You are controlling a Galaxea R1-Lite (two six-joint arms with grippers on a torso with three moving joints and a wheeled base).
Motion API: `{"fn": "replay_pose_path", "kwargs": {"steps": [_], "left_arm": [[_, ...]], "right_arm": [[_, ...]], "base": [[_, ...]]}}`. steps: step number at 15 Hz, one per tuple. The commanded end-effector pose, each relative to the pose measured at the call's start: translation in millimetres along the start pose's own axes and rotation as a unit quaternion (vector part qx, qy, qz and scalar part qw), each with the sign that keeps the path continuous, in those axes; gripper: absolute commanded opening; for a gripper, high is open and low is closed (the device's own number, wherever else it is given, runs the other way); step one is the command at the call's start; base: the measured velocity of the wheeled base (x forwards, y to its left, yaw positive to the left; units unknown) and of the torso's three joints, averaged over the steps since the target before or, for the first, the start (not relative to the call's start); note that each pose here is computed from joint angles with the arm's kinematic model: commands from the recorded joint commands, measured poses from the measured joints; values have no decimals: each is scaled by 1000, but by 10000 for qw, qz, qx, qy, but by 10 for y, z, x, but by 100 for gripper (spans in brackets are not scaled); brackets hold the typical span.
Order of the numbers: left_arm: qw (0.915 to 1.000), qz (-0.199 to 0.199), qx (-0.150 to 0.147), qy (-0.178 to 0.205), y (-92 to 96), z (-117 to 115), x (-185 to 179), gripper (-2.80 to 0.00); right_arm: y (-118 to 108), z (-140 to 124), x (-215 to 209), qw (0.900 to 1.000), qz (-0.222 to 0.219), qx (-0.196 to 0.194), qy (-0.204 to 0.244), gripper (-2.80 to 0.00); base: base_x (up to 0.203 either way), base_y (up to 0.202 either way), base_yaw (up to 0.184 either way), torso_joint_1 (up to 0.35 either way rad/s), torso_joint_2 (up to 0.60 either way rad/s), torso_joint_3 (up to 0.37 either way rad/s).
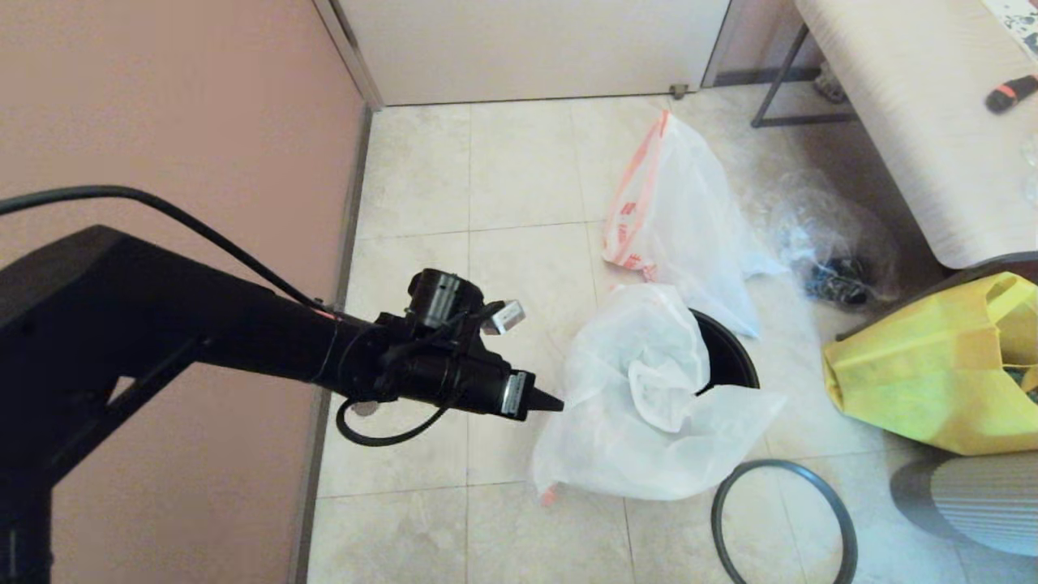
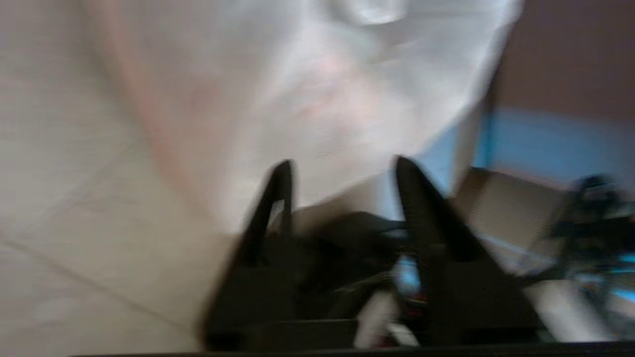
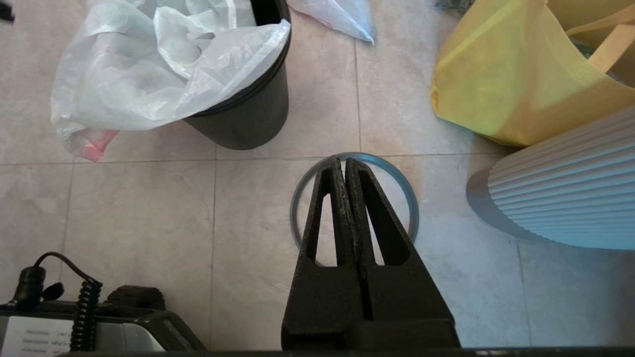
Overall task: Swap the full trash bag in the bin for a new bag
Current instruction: Put the new garbage bag on the trash can
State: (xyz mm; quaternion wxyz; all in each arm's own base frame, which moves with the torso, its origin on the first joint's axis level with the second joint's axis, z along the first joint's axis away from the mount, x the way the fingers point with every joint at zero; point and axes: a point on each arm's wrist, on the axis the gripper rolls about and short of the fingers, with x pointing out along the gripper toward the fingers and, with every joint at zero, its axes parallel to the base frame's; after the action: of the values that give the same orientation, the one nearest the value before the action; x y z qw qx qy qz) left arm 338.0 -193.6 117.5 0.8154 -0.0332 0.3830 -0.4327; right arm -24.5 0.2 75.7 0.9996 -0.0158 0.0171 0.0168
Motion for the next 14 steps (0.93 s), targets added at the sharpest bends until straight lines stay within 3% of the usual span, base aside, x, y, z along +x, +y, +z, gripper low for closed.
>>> {"fn": "replay_pose_path", "kwargs": {"steps": [1, 5, 8, 10, 14], "left_arm": [[9998, 145, 156, 35, 314, -214, 117, 0], [9968, 268, 744, 90, 688, -552, 367, 0], [9928, 342, 1125, -244, 876, -698, 561, 0], [9920, 338, 1195, -239, 911, -739, 653, 0], [9897, 214, 1393, -253, 809, -744, 713, 0]], "right_arm": [[0, 0, 1, 10000, 4, -2, 11, -280], [0, 0, 1, 10000, 4, -4, 11, -280], [0, 0, 1, 10000, 4, -2, 11, -280], [0, 0, 1, 10000, 4, -10, 11, -280], [0, 0, 1, 10000, 4, -4, 11, -280]], "base": [[0, 0, 0, 0, 0, 0], [0, 0, 0, 0, 0, 0], [0, 0, 0, 0, 0, 0], [0, 0, 0, 0, 0, 0], [0, 0, 0, 0, 0, 0]]}}
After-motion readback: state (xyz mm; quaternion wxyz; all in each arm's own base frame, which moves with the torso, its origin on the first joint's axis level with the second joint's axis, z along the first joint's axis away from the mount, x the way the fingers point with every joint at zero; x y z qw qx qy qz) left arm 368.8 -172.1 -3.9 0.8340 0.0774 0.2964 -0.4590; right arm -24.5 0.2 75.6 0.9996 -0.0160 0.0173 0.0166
